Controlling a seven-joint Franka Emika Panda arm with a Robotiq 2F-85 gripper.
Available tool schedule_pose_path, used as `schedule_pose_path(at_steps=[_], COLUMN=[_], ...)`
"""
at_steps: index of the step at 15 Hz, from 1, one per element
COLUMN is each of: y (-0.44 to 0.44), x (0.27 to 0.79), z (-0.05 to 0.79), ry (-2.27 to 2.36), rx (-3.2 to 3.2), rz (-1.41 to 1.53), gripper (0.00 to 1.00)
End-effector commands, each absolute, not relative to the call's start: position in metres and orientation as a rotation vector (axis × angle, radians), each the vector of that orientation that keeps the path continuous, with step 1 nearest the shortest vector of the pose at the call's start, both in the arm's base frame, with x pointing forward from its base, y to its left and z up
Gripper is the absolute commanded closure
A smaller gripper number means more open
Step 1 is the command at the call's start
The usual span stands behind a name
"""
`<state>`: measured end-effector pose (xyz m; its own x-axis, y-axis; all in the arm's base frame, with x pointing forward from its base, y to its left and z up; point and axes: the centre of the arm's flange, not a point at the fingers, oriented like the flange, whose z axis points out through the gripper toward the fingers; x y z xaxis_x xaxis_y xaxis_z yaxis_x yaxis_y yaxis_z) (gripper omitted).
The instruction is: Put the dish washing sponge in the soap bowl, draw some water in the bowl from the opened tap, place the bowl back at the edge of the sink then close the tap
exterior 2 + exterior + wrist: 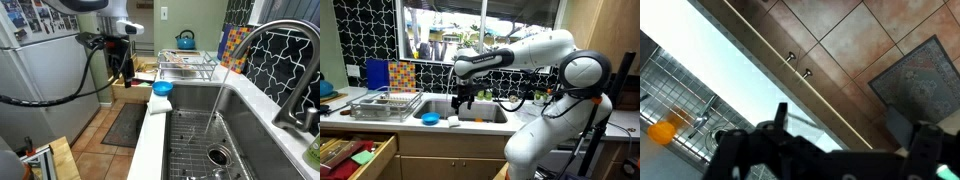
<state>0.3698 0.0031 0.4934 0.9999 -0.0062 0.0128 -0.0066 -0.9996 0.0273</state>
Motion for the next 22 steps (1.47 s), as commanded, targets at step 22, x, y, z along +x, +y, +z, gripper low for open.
schedule_pose_path(at_steps=[22], y=[-0.055], x=[0.42], z=[0.435], ry=[-0.622], rx=[2.968], rz=[0.164], gripper=[0.0])
